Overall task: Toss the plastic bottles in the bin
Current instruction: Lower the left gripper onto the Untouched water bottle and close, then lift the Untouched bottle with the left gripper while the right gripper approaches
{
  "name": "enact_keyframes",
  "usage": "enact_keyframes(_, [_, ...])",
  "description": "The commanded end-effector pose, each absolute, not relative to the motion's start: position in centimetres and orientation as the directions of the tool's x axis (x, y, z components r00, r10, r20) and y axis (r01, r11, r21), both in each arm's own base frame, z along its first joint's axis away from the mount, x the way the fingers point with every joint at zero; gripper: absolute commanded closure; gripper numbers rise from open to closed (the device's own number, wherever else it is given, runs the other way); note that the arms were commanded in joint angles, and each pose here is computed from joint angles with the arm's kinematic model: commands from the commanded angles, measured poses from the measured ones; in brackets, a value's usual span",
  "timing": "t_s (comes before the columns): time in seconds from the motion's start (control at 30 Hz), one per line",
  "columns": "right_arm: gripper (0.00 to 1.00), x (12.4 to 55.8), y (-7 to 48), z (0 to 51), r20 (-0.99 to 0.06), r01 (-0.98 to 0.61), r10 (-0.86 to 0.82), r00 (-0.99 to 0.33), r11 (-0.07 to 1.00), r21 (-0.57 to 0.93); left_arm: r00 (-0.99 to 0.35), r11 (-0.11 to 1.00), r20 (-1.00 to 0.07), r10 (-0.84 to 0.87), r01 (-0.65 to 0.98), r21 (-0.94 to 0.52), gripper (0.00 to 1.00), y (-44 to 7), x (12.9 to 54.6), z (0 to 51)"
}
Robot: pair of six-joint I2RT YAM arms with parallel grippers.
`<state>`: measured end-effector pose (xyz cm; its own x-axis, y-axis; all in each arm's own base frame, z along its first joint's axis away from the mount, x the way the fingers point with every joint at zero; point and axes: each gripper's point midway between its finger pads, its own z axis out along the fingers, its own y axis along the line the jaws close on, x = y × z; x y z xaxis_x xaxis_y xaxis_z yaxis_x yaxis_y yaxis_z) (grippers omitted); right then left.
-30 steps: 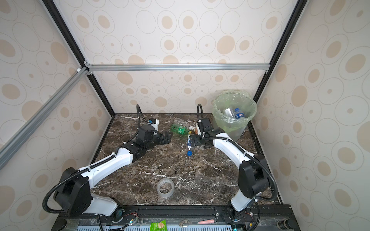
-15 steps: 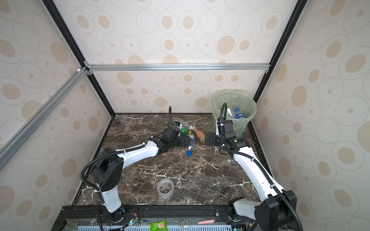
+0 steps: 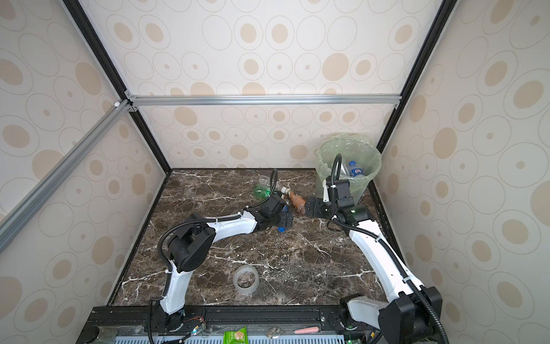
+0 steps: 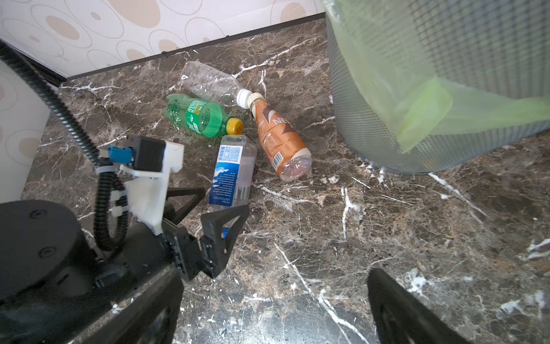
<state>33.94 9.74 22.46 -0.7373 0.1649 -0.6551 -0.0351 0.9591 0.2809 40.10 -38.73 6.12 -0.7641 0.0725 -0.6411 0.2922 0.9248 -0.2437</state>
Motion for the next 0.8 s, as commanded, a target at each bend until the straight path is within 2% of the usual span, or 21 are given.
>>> enact_keyframes(0.0, [0.0,33.5,9.8,23.0,-0.663,-0.039,0.182,-0.726,0.952,0.304,-0.759,0.938,-0.645,0.092,0.284,-0.2,0.07,-38.8,40.6,5.9])
enact_keyframes(0.3, [0.0,33.8,9.9,23.1,-0.667,-0.041,0.187,-0.721,0.95,0.31,-0.765,0.942,-0.634,0.114,0.286,-0.176,0.23,-38.6,40.5,4.5])
enact_keyframes(0.47, [0.0,33.9,10.2,22.9,-0.659,-0.041,0.198,-0.726,0.944,0.329,-0.747,0.937,-0.655,0.115,0.3,-0.177,0.36,-37.7,39.9,5.8])
enact_keyframes(0.77, [0.0,34.4,11.2,22.7,-0.631,-0.038,0.237,-0.739,0.92,0.39,-0.677,0.888,-0.73,0.091,0.387,-0.248,0.38,-36.6,38.2,10.4])
